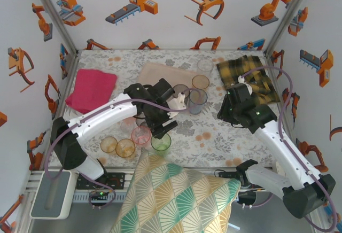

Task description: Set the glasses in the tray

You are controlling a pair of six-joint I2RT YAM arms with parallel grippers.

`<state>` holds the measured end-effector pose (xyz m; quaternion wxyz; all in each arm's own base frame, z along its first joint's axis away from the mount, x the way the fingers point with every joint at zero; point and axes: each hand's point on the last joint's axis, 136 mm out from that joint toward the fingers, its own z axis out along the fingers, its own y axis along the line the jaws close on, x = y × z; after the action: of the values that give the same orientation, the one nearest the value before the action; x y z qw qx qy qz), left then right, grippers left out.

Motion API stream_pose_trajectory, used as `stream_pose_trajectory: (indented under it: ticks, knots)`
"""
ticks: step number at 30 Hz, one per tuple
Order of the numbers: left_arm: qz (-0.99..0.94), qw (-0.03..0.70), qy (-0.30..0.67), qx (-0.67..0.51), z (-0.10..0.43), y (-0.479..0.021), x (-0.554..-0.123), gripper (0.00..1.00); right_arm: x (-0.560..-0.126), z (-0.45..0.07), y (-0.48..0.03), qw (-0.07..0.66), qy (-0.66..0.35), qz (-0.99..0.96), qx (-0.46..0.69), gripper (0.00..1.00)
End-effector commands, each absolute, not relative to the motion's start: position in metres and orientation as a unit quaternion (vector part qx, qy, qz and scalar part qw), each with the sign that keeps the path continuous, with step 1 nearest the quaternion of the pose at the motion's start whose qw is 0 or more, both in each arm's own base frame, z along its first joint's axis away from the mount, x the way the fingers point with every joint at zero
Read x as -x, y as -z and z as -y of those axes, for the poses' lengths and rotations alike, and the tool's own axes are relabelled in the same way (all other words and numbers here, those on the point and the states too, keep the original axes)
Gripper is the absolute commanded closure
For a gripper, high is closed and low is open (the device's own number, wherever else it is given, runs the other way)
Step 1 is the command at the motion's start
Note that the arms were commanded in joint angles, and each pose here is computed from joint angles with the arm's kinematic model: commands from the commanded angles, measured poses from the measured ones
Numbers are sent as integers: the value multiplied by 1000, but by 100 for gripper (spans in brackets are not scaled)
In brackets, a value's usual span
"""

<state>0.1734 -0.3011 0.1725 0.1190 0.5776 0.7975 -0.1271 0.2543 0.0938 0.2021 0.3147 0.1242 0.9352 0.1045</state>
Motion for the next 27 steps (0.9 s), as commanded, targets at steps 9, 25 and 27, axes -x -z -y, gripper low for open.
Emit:
stream_pose_trajectory:
  ticks: [9, 25, 27]
  knots:
    - [-793, 124, 117, -585, 304, -162, -169, 44, -253, -91, -198, 314, -107, -933, -136, 61]
    - [-789, 119, 96, -595, 305, -147, -168, 57, -250, -88, -200, 319, -108, -931, -137, 61]
    - [-789, 119, 94, -595, 306, -145, -168, 58, -250, -87, -199, 319, -108, -932, -138, 61]
